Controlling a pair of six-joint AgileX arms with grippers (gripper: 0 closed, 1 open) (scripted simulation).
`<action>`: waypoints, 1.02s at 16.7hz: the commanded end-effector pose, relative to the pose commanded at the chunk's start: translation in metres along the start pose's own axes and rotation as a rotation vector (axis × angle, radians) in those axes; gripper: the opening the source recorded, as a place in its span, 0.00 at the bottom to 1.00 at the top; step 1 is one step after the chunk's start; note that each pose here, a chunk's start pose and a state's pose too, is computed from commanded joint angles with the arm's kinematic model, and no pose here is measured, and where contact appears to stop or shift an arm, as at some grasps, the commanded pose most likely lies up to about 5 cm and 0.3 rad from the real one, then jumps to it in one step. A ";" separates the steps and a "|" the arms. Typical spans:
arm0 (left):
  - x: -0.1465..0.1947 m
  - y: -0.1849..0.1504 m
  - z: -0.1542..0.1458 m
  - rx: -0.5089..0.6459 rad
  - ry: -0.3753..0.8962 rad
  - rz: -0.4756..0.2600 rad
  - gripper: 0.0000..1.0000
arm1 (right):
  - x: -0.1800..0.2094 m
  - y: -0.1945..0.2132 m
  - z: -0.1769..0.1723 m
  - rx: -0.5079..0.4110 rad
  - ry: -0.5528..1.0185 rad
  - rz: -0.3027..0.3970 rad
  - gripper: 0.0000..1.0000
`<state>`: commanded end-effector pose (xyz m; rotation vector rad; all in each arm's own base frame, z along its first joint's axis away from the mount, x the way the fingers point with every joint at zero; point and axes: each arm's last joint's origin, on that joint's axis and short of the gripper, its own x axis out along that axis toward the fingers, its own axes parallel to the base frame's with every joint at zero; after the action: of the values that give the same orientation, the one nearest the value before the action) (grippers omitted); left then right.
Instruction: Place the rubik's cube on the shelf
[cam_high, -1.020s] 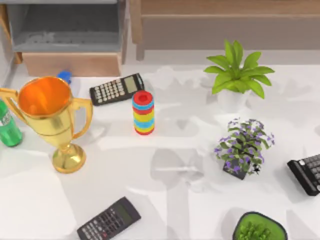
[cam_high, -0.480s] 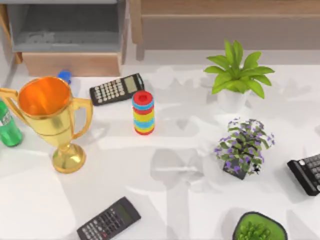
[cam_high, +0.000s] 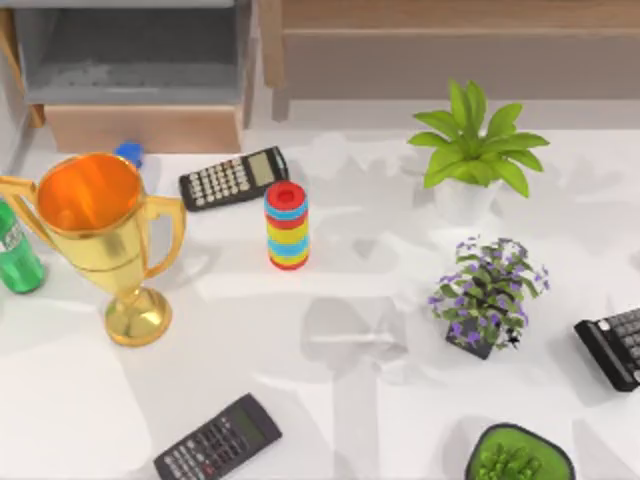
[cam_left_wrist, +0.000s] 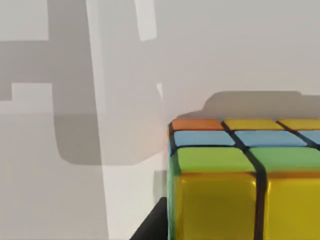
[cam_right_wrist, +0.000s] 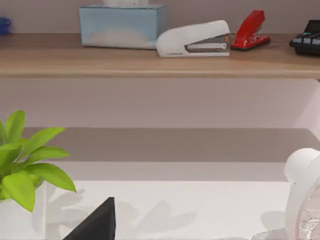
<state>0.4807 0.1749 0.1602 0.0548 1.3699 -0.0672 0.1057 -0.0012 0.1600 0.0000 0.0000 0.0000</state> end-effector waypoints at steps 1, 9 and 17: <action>0.000 0.000 0.000 0.000 0.000 0.000 0.00 | 0.000 0.000 0.000 0.000 0.000 0.000 1.00; -0.079 0.004 -0.010 0.001 -0.049 0.002 0.00 | 0.000 0.000 0.000 0.000 0.000 0.000 1.00; -0.143 0.001 -0.012 0.016 -0.153 0.064 0.00 | 0.000 0.000 0.000 0.000 0.000 0.000 1.00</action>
<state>0.4403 0.1787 0.2978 0.1051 1.2136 -0.0281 0.1057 -0.0012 0.1600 0.0000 0.0000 0.0000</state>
